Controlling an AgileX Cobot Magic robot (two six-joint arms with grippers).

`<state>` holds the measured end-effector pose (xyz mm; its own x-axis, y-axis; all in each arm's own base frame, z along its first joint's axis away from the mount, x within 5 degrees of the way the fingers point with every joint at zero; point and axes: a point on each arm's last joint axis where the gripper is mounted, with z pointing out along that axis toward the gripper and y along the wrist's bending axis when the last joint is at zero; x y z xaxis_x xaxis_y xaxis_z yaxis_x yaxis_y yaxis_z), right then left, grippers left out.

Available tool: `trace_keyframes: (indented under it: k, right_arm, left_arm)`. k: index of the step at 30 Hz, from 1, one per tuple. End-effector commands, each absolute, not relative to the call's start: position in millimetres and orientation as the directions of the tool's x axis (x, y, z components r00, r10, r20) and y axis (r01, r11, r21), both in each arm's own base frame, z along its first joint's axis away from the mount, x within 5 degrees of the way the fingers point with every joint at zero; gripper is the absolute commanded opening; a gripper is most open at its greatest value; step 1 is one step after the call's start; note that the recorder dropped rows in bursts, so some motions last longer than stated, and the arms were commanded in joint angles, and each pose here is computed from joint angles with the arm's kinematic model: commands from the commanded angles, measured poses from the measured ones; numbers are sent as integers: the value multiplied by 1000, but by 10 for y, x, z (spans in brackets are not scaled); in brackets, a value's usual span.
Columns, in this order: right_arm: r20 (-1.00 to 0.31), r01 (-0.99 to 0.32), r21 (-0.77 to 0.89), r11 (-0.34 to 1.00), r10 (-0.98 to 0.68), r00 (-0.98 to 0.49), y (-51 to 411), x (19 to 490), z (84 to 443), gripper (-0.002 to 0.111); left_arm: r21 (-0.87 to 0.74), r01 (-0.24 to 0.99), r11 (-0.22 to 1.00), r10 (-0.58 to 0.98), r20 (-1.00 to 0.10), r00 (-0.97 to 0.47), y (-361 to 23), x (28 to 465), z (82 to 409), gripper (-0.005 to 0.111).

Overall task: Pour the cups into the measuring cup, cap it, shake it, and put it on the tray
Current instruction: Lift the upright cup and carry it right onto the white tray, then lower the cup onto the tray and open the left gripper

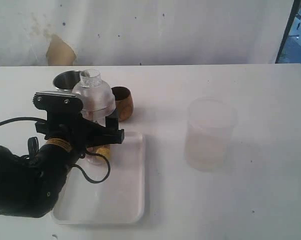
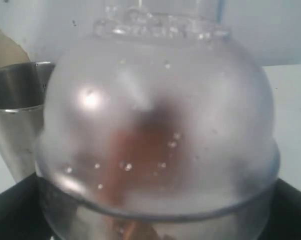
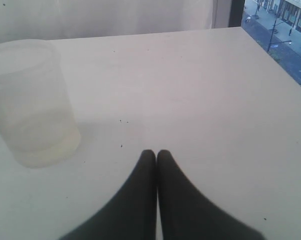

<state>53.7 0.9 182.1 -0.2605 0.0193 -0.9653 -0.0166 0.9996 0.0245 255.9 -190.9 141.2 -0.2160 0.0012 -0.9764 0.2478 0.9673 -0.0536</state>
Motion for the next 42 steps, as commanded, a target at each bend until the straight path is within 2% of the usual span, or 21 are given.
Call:
trace_keyframes:
  k: [1,3,6,11,19,32,38,42]
  right_arm:
    - [-967,-11,26,1000,22,-253,6,535,1823,0]
    - [-967,-11,26,1000,22,-253,6,535,1823,0]
    - [-967,-11,26,1000,22,-253,6,535,1823,0]
    - [-967,-11,26,1000,22,-253,6,535,1823,0]
    - [-967,-11,26,1000,22,-253,6,535,1823,0]
    - [-967,-11,26,1000,22,-253,6,535,1823,0]
    - [-967,-11,26,1000,22,-253,6,535,1823,0]
    - [-967,-11,26,1000,22,-253,6,535,1823,0]
  left_arm:
    - [-57,234,971,-7,-977,-213,-1903,2568,1418,80]
    - [-53,236,970,-2,-977,-211,-1899,2562,1438,88]
    - [-54,239,970,-2,-977,-215,-1895,2555,1485,92]
    - [-36,256,966,23,-975,-223,-1893,2534,1552,91]
    - [-60,216,974,-17,-981,-194,-1842,2529,1699,91]
    - [-110,232,966,-85,-990,-114,-1796,2473,2052,91]
    - [-66,262,963,-60,-998,-32,-1761,2417,2293,91]
    - [-97,260,961,-105,-994,17,-1691,2353,2512,91]
